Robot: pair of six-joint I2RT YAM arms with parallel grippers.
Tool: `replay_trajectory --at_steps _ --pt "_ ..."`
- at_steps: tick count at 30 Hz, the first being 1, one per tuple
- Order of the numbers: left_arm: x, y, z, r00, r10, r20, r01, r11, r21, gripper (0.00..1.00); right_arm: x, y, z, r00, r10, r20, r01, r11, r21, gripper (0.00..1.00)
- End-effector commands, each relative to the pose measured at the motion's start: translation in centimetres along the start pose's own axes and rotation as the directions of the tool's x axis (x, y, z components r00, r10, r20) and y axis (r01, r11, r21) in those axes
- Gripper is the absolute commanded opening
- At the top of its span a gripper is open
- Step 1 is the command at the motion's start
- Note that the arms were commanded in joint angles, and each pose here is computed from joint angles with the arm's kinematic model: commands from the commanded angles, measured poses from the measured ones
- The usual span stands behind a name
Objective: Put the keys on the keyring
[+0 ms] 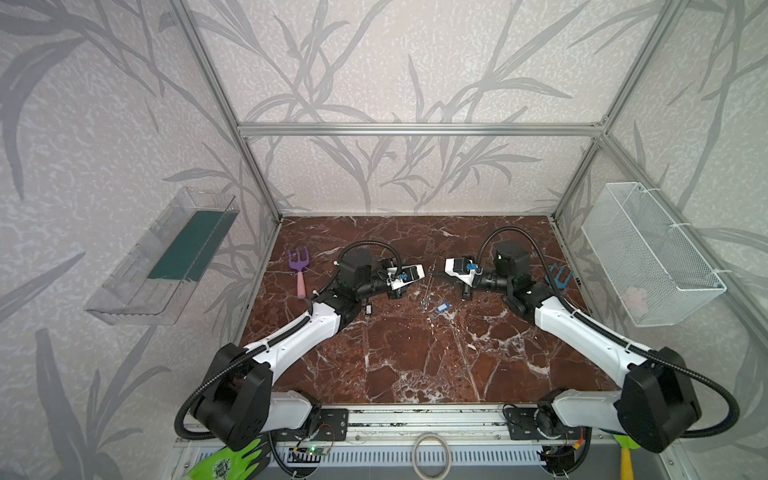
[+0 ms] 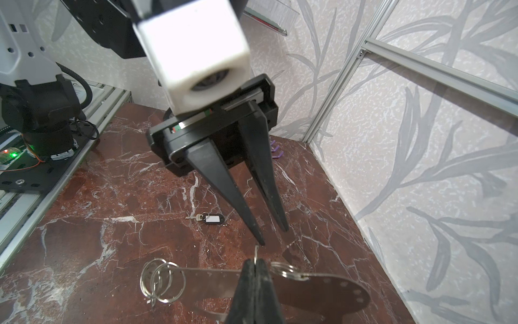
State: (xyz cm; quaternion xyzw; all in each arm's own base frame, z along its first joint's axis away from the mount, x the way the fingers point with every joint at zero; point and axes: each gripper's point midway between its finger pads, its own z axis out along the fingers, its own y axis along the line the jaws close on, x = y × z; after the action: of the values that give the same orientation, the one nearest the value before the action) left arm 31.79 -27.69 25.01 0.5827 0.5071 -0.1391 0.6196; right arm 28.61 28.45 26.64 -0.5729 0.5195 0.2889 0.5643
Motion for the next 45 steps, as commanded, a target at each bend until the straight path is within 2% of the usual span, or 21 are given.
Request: replay_trajectory --at_steps 1,7,16,22,28,38,45 --pt "0.3 0.6 -0.6 0.998 0.061 -0.028 -0.062 0.998 -0.034 0.27 -1.7 0.2 -0.4 0.998 -0.040 0.046 0.040 0.999 -0.001 0.00" --pt "-0.1 0.4 0.1 0.997 0.070 0.024 -0.070 0.997 -0.023 0.41 -2.2 0.4 -0.3 0.998 -0.017 0.065 0.019 1.000 -0.025 0.00" --pt "-1.1 0.6 0.6 0.976 0.204 0.071 -0.200 0.978 -0.059 0.46 -2.5 0.3 -0.1 0.997 0.023 0.073 -0.020 0.999 -0.045 0.00" --pt "-1.1 -0.7 0.6 0.955 0.290 0.071 -0.288 0.957 -0.031 0.46 -2.9 -0.1 0.0 0.996 0.040 0.081 -0.037 0.998 -0.041 0.00" --pt "-1.6 -0.7 0.4 0.935 0.350 0.066 -0.346 0.936 -0.063 0.46 -3.3 -0.3 0.1 0.993 0.064 0.095 -0.059 0.997 -0.053 0.00" --pt "-2.9 0.6 0.1 0.918 0.393 0.060 -0.382 0.914 -0.136 0.43 -3.1 0.2 0.3 0.991 0.099 0.091 -0.090 0.991 -0.095 0.00" --pt "-3.8 0.4 -0.1 0.911 0.400 0.098 -0.387 0.913 -0.127 0.38 -3.0 0.5 0.4 0.990 0.109 0.086 -0.100 0.989 -0.108 0.00"
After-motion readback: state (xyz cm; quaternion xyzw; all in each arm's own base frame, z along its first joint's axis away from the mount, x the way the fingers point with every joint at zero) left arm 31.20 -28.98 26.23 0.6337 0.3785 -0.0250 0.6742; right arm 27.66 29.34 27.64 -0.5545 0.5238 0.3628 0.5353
